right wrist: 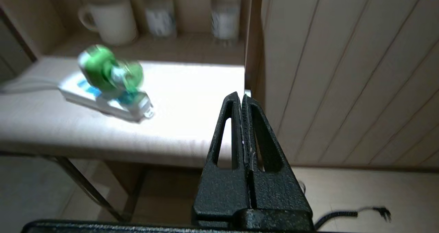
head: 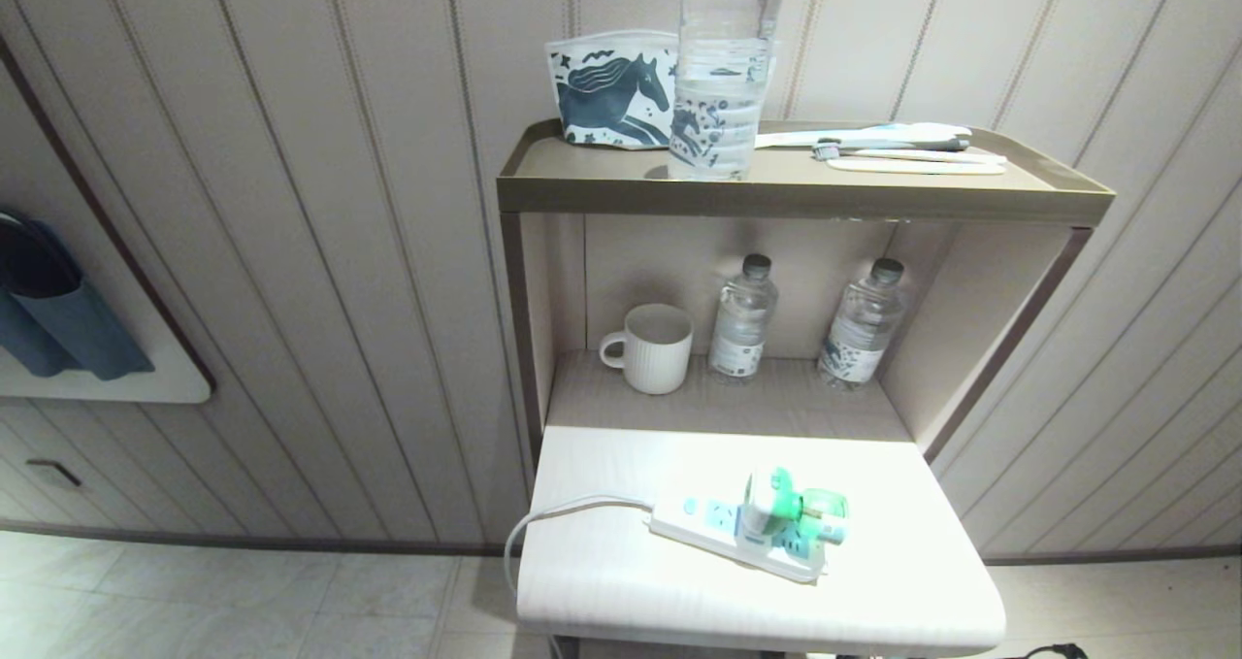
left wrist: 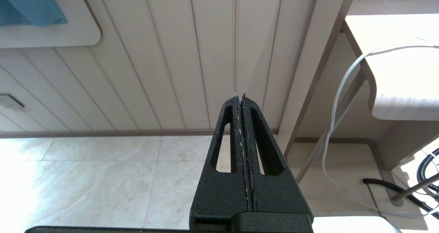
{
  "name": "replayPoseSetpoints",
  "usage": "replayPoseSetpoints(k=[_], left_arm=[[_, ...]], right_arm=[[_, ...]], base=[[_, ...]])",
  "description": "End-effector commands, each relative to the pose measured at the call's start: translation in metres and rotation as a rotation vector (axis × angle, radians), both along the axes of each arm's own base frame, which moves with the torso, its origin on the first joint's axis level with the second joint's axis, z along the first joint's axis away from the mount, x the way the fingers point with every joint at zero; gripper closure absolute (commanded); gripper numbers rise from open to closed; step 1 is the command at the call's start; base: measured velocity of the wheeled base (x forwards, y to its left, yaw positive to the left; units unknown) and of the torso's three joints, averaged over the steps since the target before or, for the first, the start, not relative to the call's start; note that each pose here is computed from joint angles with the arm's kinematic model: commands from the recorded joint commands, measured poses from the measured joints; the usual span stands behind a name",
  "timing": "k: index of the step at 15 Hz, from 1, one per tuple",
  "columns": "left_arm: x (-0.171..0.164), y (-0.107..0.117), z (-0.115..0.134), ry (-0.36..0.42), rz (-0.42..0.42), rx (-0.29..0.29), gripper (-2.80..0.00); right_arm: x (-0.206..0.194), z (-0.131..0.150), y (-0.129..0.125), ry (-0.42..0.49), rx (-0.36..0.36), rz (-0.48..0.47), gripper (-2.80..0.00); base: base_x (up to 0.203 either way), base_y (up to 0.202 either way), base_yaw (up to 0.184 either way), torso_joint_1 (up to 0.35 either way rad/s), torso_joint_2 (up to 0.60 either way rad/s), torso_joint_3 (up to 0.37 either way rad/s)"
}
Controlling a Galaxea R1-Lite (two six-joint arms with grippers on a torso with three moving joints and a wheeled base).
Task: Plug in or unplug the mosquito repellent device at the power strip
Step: Hold the socket with your left hand and unplug it with your right hand
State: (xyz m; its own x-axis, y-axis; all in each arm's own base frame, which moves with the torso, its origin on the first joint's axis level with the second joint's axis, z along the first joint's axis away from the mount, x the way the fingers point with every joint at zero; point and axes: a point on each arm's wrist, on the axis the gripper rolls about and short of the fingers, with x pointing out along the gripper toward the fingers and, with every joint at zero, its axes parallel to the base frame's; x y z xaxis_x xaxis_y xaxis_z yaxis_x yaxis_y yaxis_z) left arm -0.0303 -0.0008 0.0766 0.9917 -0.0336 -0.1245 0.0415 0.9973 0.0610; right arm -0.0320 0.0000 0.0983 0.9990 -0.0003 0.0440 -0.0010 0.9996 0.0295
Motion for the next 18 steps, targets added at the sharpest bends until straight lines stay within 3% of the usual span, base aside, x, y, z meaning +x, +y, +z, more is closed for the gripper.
replayPoseSetpoints(k=[1,3,4,8,10,12,15,18], left_arm=[[0.000,0.000,0.000,0.002,0.000,0.000,0.00],[0.000,0.000,0.000,0.002,0.000,0.000,0.00],[0.000,0.000,0.000,0.002,0.000,0.000,0.00],[0.000,0.000,0.000,0.002,0.000,0.000,0.00],[0.000,0.000,0.000,0.001,0.000,0.000,0.00],[0.000,0.000,0.000,0.001,0.000,0.000,0.00],[0.000,0.000,0.000,0.002,0.000,0.000,0.00],[0.000,0.000,0.000,0.001,0.000,0.000,0.00]], right_arm=[[-0.026,0.049,0.001,-0.097,0.003,0.023,0.00],[-0.042,0.098,0.001,-0.121,0.004,0.049,0.00],[-0.034,0.119,0.001,-0.075,0.006,0.059,0.00],[0.051,0.205,0.002,0.203,0.010,0.098,0.00],[0.092,0.241,0.009,0.353,-0.034,0.201,0.00],[0.131,0.253,0.027,0.558,-0.112,0.351,0.00],[0.182,0.245,0.066,0.838,-0.291,0.544,0.00],[0.216,0.225,0.100,1.013,-0.424,0.658,0.00]], base=[[0.000,0.000,0.000,0.000,0.00,0.000],[0.000,0.000,0.000,0.000,0.00,0.000],[0.000,0.000,0.000,0.000,0.00,0.000],[0.000,0.000,0.000,0.000,0.00,0.000],[0.000,0.000,0.000,0.000,0.00,0.000],[0.000,0.000,0.000,0.000,0.00,0.000],[0.000,0.000,0.000,0.000,0.00,0.000],[0.000,0.000,0.000,0.000,0.00,0.000]])
